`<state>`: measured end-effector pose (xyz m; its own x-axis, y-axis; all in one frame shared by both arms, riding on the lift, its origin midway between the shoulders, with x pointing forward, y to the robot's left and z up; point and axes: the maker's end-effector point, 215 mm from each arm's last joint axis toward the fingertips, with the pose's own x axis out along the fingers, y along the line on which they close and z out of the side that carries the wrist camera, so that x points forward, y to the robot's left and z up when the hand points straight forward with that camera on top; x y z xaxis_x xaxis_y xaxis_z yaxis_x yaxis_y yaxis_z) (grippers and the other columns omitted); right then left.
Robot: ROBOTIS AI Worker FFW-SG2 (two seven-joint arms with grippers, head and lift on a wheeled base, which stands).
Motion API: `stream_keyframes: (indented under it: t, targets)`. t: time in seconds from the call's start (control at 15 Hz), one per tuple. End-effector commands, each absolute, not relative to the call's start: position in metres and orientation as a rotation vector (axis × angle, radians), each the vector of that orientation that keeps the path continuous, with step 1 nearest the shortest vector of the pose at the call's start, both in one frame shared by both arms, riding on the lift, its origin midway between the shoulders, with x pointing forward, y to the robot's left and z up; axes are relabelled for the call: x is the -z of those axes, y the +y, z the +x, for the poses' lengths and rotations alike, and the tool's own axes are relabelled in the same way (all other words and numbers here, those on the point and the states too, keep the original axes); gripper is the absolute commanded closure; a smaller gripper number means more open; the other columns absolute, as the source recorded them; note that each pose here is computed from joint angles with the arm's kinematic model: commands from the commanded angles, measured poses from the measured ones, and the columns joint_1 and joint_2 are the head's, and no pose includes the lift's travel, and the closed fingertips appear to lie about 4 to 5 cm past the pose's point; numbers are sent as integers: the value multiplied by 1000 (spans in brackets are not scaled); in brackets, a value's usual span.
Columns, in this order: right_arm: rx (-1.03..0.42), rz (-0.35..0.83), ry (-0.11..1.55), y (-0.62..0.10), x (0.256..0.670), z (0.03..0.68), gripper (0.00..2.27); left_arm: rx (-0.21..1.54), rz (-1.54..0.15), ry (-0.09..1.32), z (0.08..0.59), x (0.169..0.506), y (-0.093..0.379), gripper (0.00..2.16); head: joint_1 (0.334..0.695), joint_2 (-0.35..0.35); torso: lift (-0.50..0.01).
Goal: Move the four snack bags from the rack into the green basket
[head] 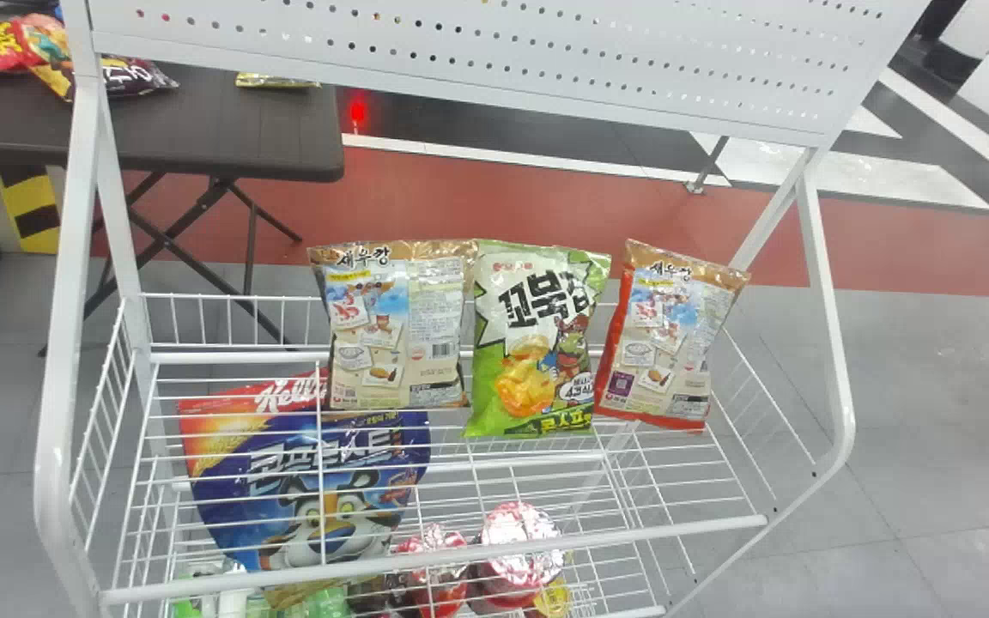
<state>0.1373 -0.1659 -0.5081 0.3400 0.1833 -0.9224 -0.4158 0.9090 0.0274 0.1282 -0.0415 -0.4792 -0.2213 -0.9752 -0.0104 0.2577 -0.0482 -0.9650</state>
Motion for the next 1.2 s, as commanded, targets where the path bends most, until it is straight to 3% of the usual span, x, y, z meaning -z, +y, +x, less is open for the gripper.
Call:
stream_keyframes:
  t: [0.0,0.2,0.27,0.33,0.4,0.47,0.73,0.87,1.13]
  targets:
    - [-456,-168,1150,-139,519,142,2243,1499,-911,1153,127,478,-41,1605,695,-350,0]
    - [-500,-130,1155,-118,535,144,2243,1499,-908,1155,126,478,-42,1605,695,-350,0]
    - [-496,-123,1178,-118,537,140,2152,1500,-904,1152,127,477,-42,1605,695,-350,0]
    - [-481,-130,1221,-126,541,131,1642,1500,-904,1152,127,477,-42,1605,695,-350,0]
    - [-461,-142,1224,-136,539,132,684,1500,-904,1152,127,477,-42,1605,695,-350,0]
    - [-447,-144,1219,-143,537,135,29,1499,-904,1151,127,477,-42,1605,695,-350,0]
    - [-428,-128,1214,-154,524,140,36,1499,-903,1150,128,477,-42,1605,695,-350,0]
    - [-405,-149,1296,-163,536,128,46,1502,-904,1147,127,476,-42,1605,695,-350,0]
    - [-397,-159,1286,-163,543,132,60,1503,-905,1147,127,474,-41,1605,695,-350,0]
